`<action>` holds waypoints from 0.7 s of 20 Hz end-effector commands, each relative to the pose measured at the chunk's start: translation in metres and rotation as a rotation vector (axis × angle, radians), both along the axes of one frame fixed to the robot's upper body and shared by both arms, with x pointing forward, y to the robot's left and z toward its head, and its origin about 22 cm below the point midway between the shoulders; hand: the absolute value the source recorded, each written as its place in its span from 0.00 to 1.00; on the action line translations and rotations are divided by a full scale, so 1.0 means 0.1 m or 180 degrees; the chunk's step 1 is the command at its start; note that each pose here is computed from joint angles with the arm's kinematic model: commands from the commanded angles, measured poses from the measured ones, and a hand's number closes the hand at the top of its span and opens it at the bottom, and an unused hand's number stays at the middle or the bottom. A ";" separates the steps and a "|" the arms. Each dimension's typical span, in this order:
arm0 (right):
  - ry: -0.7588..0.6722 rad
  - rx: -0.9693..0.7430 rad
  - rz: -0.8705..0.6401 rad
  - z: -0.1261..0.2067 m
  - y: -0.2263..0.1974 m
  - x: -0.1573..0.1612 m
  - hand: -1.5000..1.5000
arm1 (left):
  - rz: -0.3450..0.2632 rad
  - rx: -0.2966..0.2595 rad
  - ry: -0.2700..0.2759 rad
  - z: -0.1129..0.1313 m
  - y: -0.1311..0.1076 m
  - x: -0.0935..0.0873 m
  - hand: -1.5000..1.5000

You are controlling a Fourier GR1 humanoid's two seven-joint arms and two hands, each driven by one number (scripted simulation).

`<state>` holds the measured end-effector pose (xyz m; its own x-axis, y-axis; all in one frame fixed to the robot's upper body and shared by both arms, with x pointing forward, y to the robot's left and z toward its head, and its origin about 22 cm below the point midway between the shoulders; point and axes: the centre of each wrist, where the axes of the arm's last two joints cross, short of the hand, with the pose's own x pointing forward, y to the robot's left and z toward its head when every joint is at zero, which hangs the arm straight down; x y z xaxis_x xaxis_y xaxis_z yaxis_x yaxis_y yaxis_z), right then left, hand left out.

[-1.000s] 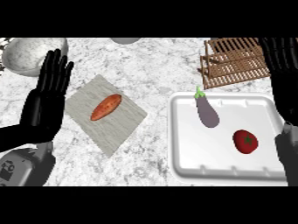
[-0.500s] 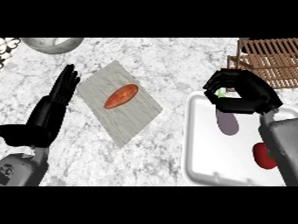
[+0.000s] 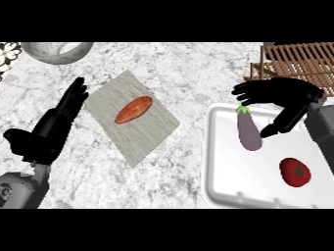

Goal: Pick the eggplant from the tray and place it in the tiered shelf

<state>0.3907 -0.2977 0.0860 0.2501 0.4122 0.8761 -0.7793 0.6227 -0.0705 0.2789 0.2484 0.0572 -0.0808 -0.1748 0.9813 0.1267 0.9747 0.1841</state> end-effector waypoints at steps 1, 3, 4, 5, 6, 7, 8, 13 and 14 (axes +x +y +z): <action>0.0162 -0.0086 0.0455 0.24 -0.25 0.22 0.00 | 0.0052 0.0031 0.0070 0.03 0.05 0.08 0.50; 0.0033 -0.0266 0.0602 0.54 -0.07 0.40 0.00 | 0.0025 0.0070 0.0041 -0.03 0.07 0.01 0.50; 0.0049 -0.0396 0.0651 0.60 -0.20 0.39 0.00 | 0.0004 0.0018 0.0072 -0.03 0.04 -0.02 0.50; -0.0055 -0.0513 0.0742 0.77 -0.06 0.46 0.00 | -0.0012 -0.0027 0.0029 0.03 -0.07 0.02 0.50; -0.0063 -0.0602 0.0898 0.77 0.02 0.47 0.00 | 0.0032 0.0042 0.0064 0.07 0.09 0.05 0.50; -0.0064 -0.0721 0.0990 0.77 0.10 0.49 0.00 | 0.0019 0.0053 0.0084 0.02 0.08 0.03 0.50; -0.0074 -0.0726 0.1130 0.79 0.13 0.50 0.00 | 0.0033 0.0050 0.0065 0.04 0.08 0.02 0.50; 0.0034 -0.0947 0.1396 0.84 0.48 0.65 0.00 | 0.0001 0.0035 0.0157 0.19 0.03 -0.06 0.50; 0.0093 -0.0934 0.1416 0.68 0.52 0.64 0.00 | 0.0136 0.0056 0.0061 0.11 0.12 0.04 0.50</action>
<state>0.4474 -0.2633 0.1559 0.0559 0.6636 0.7460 -0.9332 0.3003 -0.1972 0.2809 0.2554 0.0685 -0.0524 -0.1903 0.9803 0.1157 0.9739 0.1952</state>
